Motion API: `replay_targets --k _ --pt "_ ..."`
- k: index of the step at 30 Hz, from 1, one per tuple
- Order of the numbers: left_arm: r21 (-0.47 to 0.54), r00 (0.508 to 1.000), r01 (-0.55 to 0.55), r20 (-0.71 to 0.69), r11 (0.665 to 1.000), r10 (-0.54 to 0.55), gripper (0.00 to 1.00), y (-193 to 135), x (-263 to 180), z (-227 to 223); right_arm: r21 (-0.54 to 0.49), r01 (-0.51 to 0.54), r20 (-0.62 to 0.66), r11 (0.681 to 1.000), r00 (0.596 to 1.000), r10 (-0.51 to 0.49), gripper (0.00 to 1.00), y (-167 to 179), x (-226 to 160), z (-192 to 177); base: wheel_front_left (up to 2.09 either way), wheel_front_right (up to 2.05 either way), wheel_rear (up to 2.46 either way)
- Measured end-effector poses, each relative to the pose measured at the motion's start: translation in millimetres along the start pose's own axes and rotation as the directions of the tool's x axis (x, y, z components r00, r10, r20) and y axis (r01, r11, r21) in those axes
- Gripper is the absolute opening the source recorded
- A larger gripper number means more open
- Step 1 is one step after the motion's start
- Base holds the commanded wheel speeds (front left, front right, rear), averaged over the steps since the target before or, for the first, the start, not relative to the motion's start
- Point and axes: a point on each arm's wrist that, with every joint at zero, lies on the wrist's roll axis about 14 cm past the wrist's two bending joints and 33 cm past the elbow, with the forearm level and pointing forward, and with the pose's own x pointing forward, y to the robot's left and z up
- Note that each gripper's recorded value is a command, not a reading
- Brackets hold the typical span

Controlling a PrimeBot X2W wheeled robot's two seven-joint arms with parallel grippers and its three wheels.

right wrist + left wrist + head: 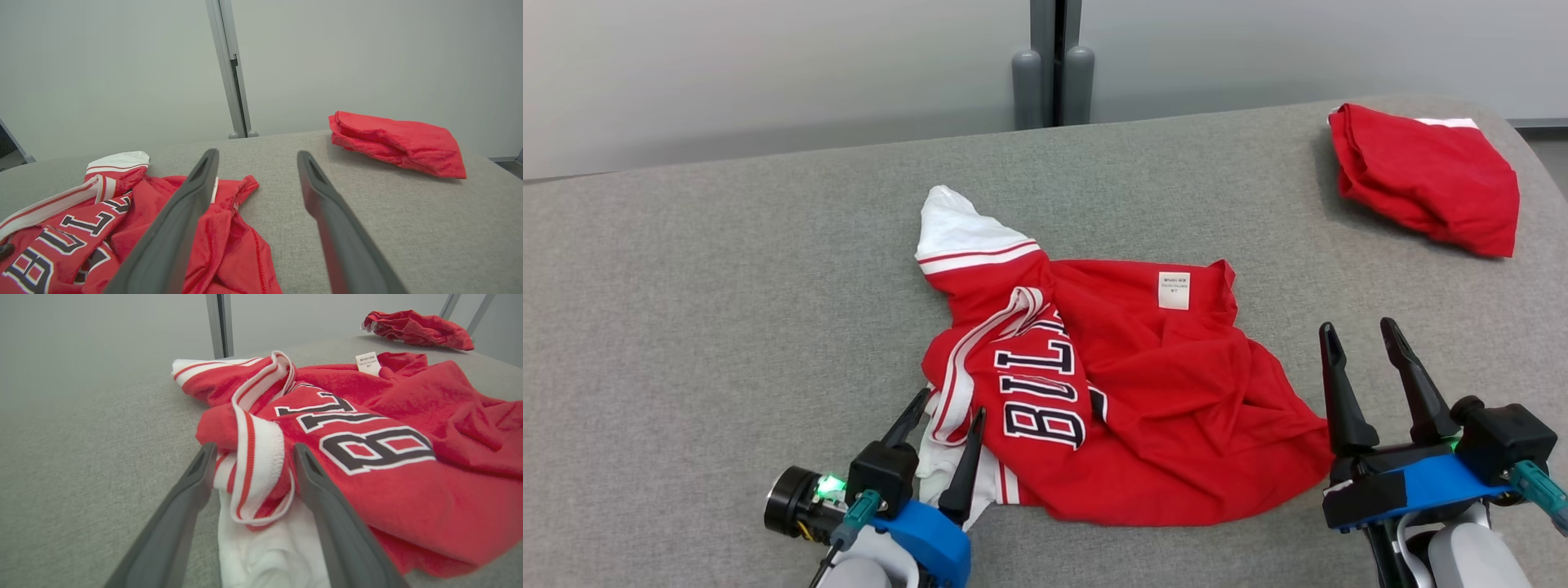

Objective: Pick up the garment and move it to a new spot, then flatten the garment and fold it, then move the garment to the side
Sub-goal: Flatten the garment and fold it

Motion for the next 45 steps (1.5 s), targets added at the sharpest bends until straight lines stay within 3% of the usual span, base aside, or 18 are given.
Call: replay_targets --k 9,10,11,12,25,35,39,40,41,45 --pt "-0.007 0.995 0.016 -0.095 1.0 -0.017 1.0 -1.3 2.5 -28.0 -0.001 0.022 -0.006 1.0 1.0 -0.022 1.0 -7.6 -3.4 -1.5 0.0 0.0 0.0" --pt "-0.009 0.994 0.016 -0.105 1.0 -0.016 0.5 -0.7 3.4 -30.5 -0.001 0.023 -0.006 1.0 1.0 -0.023 1.0 -7.8 -3.5 -1.3 0.0 0.0 0.0" --pt "-0.01 0.994 0.015 -0.111 1.0 -0.016 0.3 -0.2 4.2 -31.7 -0.001 0.024 -0.005 1.0 1.0 -0.024 1.0 -8.3 -3.8 -0.9 0.0 0.0 0.0" --pt "-0.009 0.993 0.015 -0.113 1.0 -0.016 0.0 0.2 5.4 -31.5 -0.001 0.025 -0.003 1.0 1.0 -0.025 1.0 -8.7 -4.0 -0.3 0.0 0.0 0.0" --pt "0.009 0.989 -0.108 0.102 0.994 0.106 0.0 36.3 -12.4 38.7 0.024 -0.041 0.008 0.999 0.999 0.041 1.0 16.8 1.0 1.7 0.0 0.0 0.0" --pt "0.004 0.953 -0.277 0.131 0.961 0.274 0.0 77.2 -70.2 39.6 0.047 -0.096 -0.025 0.994 0.995 0.097 1.0 40.6 2.6 -10.4 0.0 0.0 0.0" --pt "-0.009 0.948 -0.296 0.117 0.955 0.295 0.0 80.4 -77.7 37.6 0.049 -0.097 -0.038 0.994 0.994 0.099 1.0 41.3 2.5 -14.7 0.0 0.0 0.0" --pt "-0.012 0.949 -0.296 0.113 0.955 0.296 0.06 79.6 -77.3 37.1 0.049 -0.094 -0.041 0.994 0.994 0.097 1.0 40.7 2.3 -16.0 0.0 0.0 0.0" --pt "-0.02 0.949 -0.294 0.115 0.956 0.294 1.0 78.6 -75.4 38.0 0.049 -0.088 -0.049 0.995 0.995 0.091 1.0 38.6 1.5 -18.5 0.0 0.0 0.0" --pt "-0.029 0.946 -0.293 0.14 0.956 0.294 1.0 78.0 -69.7 44.8 0.044 -0.067 -0.052 0.997 0.996 0.07 1.0 30.5 0.4 -19.0 0.0 0.0 0.0"
